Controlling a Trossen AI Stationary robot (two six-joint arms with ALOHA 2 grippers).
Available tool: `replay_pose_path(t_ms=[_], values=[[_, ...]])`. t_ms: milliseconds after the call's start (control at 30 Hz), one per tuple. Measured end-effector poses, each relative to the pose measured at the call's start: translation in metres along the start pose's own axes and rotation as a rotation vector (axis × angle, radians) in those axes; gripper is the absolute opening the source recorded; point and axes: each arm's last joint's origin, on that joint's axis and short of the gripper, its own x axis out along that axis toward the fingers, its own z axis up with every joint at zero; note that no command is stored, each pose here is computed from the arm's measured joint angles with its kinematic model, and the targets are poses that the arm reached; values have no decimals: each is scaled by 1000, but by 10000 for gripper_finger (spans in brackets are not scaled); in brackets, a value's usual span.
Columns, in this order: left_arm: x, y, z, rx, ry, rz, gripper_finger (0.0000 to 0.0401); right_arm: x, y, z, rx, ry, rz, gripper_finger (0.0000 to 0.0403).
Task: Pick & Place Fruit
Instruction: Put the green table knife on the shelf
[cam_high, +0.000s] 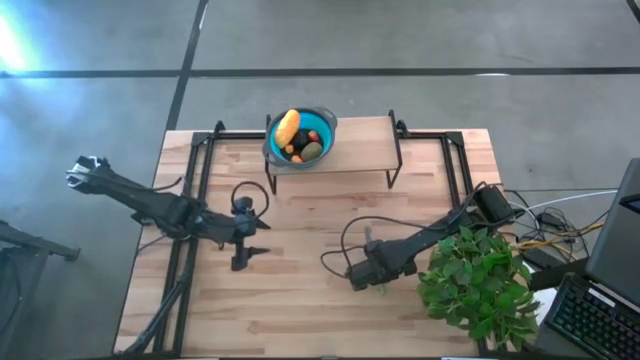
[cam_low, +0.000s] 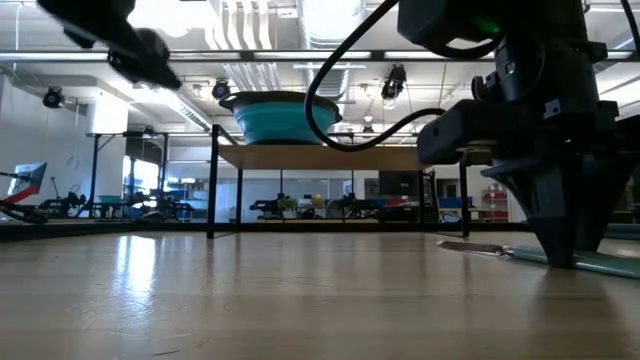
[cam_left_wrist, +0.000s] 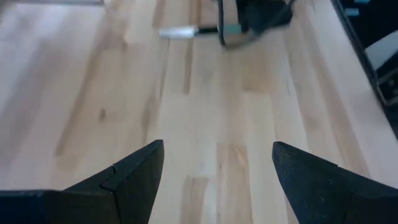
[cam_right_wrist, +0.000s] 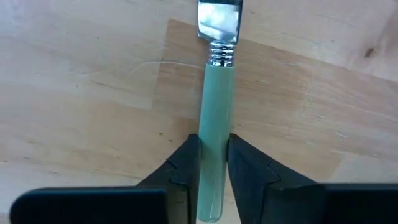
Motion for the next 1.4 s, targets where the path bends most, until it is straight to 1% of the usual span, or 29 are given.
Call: replay_pose_path(t_ms=[100,267,367,500,600,733,867,1000,1100,1233,1400], values=[[9,1,-15,-29,35,-26,305,0,1,0,-11,1,8,61],[22,3,-36,-83,49,-66,305,0,4,-1,-36,8,44,67],[29,3,-47,-104,30,-103,305,0,7,-2,-60,12,70,64],[36,5,-59,-113,-3,-120,305,-1,11,-2,-108,16,109,61],[39,6,-64,-99,-29,-129,305,-1,11,-2,-125,16,118,66],[45,6,-68,-47,-71,-141,305,-1,13,-3,-199,13,141,71],[52,3,-68,3,-79,-142,305,0,16,-3,-249,11,165,62],[61,-1,-63,43,-58,-139,305,-1,20,-4,-279,10,204,56],[70,-4,-58,91,-34,-124,305,-1,22,-3,-283,9,221,58],[86,-4,-53,116,8,-97,305,-2,24,-4,-314,6,247,62],[105,-7,-49,144,72,-122,305,-2,28,-5,-373,-2,293,54]])
